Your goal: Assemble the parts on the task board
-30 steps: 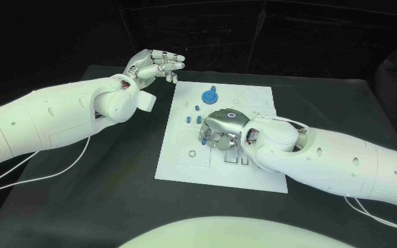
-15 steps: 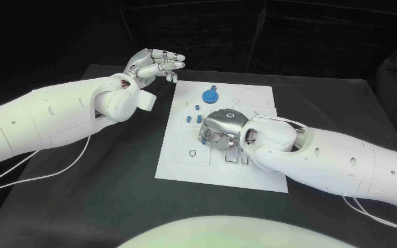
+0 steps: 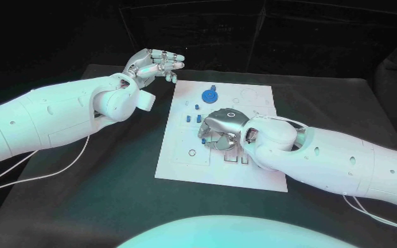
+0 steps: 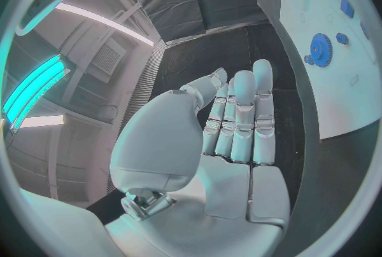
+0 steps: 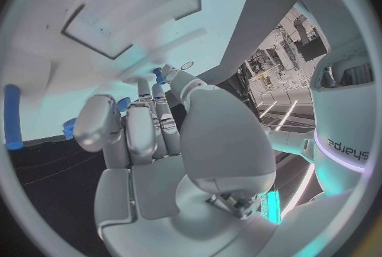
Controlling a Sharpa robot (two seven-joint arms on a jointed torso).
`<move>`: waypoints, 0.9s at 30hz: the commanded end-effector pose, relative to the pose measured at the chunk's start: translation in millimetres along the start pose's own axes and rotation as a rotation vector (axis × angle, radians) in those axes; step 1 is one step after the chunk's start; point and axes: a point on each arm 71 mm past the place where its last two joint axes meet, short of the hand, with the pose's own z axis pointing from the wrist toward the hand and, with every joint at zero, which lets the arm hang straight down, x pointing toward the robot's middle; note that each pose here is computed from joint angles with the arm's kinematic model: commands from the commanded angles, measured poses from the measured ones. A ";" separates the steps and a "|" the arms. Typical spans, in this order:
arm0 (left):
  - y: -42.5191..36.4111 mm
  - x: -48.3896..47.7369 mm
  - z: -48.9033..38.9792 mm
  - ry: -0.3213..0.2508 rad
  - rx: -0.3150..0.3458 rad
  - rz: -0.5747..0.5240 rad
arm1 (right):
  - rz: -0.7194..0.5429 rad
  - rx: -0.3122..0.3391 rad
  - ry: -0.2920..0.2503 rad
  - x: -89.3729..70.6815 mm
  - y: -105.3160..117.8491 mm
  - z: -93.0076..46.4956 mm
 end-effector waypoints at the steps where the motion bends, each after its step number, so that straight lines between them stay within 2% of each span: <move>1: -0.2 0.8 0.2 0.017 -0.014 -0.012 | 0.020 -0.030 -0.092 -7.6 2.3 -2.4; 5: 0.2 0.2 0.0 0.018 -0.019 -0.013 | 0.051 -0.033 -0.141 -12.2 -0.1 -12.0; 9: 0.4 -0.2 -0.3 0.021 -0.022 -0.014 | 0.111 0.006 -0.150 -15.7 -8.9 -29.9; 13: 0.3 -0.7 -0.6 0.021 -0.022 -0.014 | 0.179 0.079 -0.147 -28.5 -25.9 -48.0; 16: 0.1 -0.4 -0.6 0.022 -0.019 -0.015 | 0.187 0.156 -0.132 -46.6 -47.3 -60.3; 21: -0.1 0.7 -0.3 0.025 -0.017 -0.016 | 0.186 0.226 -0.121 -59.9 -70.2 -70.2; 27: -0.1 2.2 0.3 0.033 -0.018 -0.019 | 0.104 0.263 -0.105 -64.5 -81.0 -73.0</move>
